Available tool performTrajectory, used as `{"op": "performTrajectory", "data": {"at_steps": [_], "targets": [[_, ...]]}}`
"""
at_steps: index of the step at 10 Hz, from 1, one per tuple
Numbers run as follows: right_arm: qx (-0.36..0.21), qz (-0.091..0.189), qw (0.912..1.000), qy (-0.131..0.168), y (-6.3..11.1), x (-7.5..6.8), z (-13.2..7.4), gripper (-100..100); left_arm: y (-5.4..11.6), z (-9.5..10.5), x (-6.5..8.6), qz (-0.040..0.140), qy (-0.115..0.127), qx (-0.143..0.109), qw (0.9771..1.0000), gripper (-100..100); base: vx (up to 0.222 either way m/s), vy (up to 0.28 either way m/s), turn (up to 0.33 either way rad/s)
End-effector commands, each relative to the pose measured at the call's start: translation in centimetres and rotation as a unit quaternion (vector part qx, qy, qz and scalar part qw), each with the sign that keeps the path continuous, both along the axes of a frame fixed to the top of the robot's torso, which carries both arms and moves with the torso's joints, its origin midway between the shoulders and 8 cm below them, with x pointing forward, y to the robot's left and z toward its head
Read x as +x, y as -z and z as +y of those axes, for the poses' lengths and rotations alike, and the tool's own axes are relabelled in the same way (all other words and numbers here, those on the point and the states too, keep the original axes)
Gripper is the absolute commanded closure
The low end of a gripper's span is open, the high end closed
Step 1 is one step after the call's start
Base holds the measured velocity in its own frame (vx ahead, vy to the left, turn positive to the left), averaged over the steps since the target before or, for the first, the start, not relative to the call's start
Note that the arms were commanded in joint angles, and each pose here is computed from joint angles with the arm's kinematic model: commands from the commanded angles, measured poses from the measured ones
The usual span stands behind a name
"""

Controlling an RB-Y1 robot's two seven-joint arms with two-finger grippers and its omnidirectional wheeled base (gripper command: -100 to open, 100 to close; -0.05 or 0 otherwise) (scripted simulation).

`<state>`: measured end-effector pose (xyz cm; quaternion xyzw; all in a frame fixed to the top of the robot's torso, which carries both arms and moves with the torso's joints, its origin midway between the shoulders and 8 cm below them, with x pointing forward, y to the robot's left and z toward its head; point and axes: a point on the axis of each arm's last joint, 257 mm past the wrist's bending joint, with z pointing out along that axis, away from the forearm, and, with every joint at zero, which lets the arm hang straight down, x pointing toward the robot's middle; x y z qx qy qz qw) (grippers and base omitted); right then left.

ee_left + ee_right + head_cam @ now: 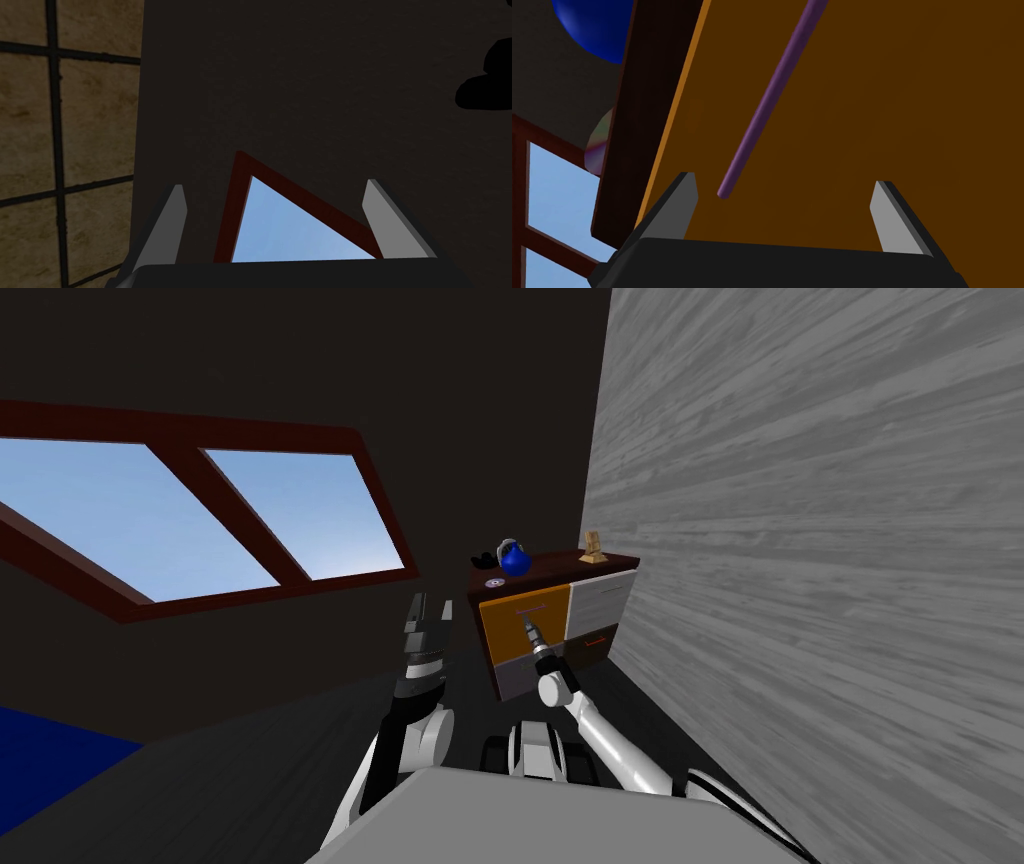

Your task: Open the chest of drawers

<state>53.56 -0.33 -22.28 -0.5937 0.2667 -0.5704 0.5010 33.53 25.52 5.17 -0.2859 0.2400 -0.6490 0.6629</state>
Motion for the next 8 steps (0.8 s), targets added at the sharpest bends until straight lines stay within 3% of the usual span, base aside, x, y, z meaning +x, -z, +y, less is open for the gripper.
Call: {"op": "performTrajectory", "data": {"at_steps": [1, 3, 6, 7, 8], "targets": [[0.059, 0.023, 0.9978, -0.018, -0.4, -0.5, 3.8, -100, 0.0, 0.0, 0.0, 0.000, 0.000, 0.000, 1.0000, 0, 0.022, -0.024, -0.014], [0.086, 0.031, 0.9954, -0.027, -1.1, -1.0, 6.1, -100, 0.0, 0.0, 0.0, 0.000, 0.000, 0.000, 1.0000, 0, 0.013, -0.015, -0.010], [0.081, 0.029, 0.9959, -0.025, -1.4, -0.9, 5.7, -100, 0.0, 0.0, 0.0, 0.000, 0.000, 0.000, 1.0000, 0, 0.039, 0.007, -0.022], [0.080, 0.029, 0.9960, -0.026, -1.5, -0.8, 5.7, 100, 0.0, 0.0, 0.0, 0.000, 0.000, 0.000, 1.0000, 0, 0.006, 0.002, 0.003], [0.080, 0.028, 0.9960, -0.029, -1.7, -0.9, 6.1, 100, 0.0, 0.0, 0.0, 0.000, 0.000, 0.000, 1.0000, 0, -0.075, -0.046, -0.044]]}}
